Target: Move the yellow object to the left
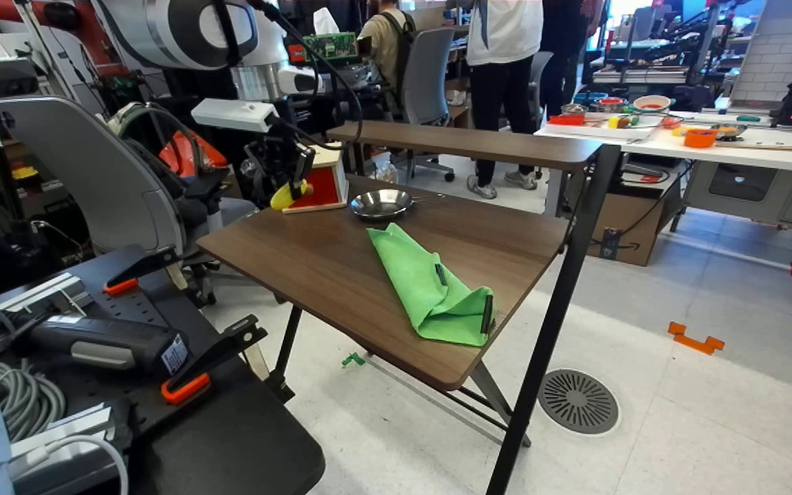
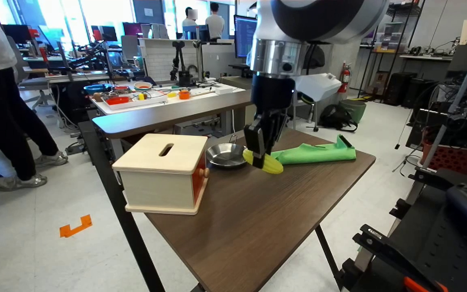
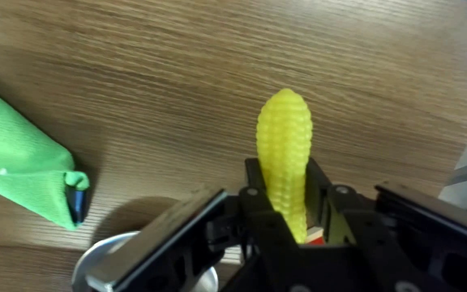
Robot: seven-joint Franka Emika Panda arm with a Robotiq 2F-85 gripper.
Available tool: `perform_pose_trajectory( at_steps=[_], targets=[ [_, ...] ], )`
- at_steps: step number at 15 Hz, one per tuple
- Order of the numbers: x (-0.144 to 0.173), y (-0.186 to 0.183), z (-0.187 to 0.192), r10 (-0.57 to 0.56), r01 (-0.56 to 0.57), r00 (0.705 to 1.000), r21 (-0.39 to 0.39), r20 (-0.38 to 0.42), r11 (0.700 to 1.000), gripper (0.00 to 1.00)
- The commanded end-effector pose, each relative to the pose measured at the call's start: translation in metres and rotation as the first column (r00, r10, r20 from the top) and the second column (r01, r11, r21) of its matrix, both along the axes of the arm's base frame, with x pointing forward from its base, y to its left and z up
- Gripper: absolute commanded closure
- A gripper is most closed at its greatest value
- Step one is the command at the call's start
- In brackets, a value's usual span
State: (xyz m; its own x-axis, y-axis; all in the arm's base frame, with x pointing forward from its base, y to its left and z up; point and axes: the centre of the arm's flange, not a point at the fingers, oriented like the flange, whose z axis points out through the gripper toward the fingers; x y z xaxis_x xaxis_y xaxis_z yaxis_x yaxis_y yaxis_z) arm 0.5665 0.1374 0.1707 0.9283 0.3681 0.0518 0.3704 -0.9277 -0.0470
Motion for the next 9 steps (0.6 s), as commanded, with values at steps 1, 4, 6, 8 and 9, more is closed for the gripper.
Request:
perform_pose_trajectory(
  at_steps=[1,4,6,8,9],
  targets=[
    [-0.004,0.018,-0.007,0.126,-0.126,0.992,0.011,-0.016,0.992,0.93],
    [-0.007,0.021,-0.023,0.219,-0.219,0.975,0.006,-0.039,0.976,0.93],
    [-0.006,0.018,-0.036,0.272,-0.273,0.961,-0.003,-0.055,0.962,0.93],
    [-0.005,0.013,-0.050,0.309,-0.310,0.948,-0.008,-0.075,0.951,0.93],
    [-0.004,0.011,-0.057,0.323,-0.325,0.943,-0.008,-0.084,0.946,0.93]
  ],
)
